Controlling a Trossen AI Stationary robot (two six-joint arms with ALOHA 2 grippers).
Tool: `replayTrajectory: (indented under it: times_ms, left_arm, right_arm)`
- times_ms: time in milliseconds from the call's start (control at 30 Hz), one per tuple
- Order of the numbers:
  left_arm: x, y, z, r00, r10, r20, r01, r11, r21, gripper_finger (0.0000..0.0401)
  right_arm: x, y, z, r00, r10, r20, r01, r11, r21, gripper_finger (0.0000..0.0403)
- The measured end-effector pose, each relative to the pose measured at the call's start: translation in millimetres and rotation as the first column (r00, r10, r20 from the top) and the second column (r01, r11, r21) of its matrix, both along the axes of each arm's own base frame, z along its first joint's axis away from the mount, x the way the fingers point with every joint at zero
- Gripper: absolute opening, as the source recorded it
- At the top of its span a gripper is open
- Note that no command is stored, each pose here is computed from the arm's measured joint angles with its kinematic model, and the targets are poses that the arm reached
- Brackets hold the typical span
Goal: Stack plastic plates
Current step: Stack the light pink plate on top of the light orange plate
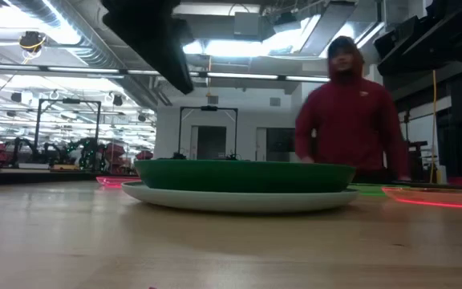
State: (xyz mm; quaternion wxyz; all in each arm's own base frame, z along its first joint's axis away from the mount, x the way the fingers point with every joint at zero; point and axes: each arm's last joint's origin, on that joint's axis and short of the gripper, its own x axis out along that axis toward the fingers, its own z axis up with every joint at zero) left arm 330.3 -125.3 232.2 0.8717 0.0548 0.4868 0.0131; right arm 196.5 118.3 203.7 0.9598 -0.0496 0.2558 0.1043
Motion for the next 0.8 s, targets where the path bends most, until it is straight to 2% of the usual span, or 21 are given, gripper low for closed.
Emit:
replayTrajectory:
  times_ms: [167, 433, 633, 800]
  left_arm:
    - [-15, 6, 15, 1.000, 0.007, -0.015, -0.006, 0.997, 0.080, 0.0099]
    - [-40, 29, 32, 0.999, 0.051, 0.017, -0.052, 0.996, 0.076, 0.0099]
    - [-69, 60, 27, 0.987, 0.149, 0.052, -0.152, 0.987, 0.050, 0.0099]
    - [-88, 87, 8, 0.966, 0.252, 0.063, -0.254, 0.967, 0.033, 0.0098]
  right_arm:
    - [0, 0, 0, 1.000, 0.000, 0.000, 0.000, 1.000, 0.000, 0.0117]
    - [0, 0, 0, 1.000, 0.000, -0.001, 0.000, 1.000, 0.001, 0.0117]
    - [0, 0, 0, 1.000, -0.008, 0.002, 0.008, 1.000, -0.002, 0.0117]
    - [0, -1, 0, 1.000, -0.028, 0.010, 0.028, 1.000, -0.013, 0.0117]
